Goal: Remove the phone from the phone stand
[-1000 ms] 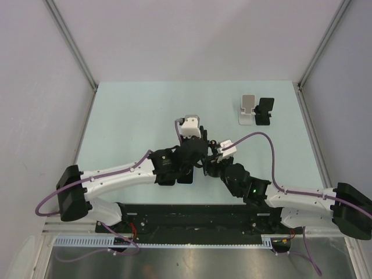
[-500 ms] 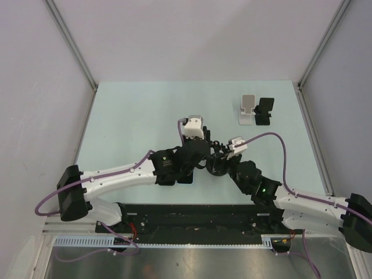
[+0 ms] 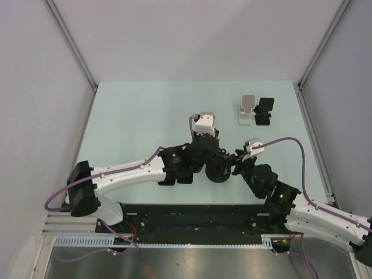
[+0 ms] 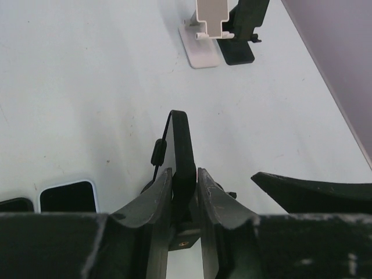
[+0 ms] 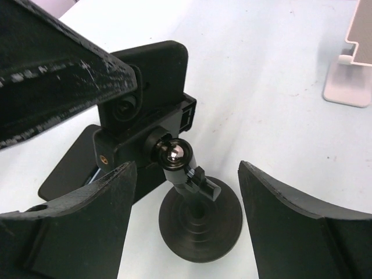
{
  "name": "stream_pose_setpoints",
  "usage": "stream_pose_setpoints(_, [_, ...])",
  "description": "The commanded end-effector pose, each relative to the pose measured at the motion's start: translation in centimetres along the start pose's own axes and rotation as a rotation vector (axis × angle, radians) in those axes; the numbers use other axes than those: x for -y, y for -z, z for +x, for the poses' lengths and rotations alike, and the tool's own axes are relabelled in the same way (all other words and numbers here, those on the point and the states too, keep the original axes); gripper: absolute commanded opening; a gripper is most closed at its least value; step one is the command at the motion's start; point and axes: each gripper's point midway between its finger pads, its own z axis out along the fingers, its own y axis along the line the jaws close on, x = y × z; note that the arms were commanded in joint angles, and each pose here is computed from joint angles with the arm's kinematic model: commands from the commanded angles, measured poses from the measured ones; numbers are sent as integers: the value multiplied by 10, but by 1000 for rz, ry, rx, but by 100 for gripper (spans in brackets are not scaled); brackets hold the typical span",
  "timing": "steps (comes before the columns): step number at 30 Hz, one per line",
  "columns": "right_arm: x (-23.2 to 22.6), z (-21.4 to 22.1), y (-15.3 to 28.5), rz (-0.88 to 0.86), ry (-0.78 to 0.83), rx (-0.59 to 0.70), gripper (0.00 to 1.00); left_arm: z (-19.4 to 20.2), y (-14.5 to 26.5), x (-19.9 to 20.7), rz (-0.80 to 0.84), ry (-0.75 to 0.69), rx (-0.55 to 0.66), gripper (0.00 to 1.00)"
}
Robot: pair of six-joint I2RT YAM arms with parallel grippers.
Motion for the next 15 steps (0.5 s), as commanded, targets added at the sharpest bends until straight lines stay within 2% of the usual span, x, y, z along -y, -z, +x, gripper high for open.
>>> stream_pose_setpoints(1, [15, 6, 5, 58, -2, -18, 76, -33, 2, 26, 64, 78, 82, 27])
stream_pose_setpoints(4, [21, 2, 6, 78, -8, -6, 76, -31, 4, 27, 76, 81, 71, 29])
stream_pose_setpoints(7, [23, -3, 8, 79, -14, 10, 76, -31, 8, 25, 82, 80, 70, 36])
stream_pose_setpoints(8, [23, -4, 8, 76, -18, 14, 76, -32, 10, 24, 83, 76, 72, 45])
stream_pose_setpoints(10, [22, -8, 9, 69, -21, 23, 76, -39, 15, 23, 87, 69, 84, 56])
stream_pose_setpoints(11, [22, -9, 10, 65, -24, 26, 76, -43, 17, 20, 78, 63, 91, 67])
stream_pose_setpoints(13, [22, -12, 11, 64, -22, 28, 77, -58, 24, 17, 76, 54, 115, 75])
stream_pose_setpoints(15, [22, -17, 13, 63, -25, 34, 77, -67, 27, 11, 55, 22, 129, 77])
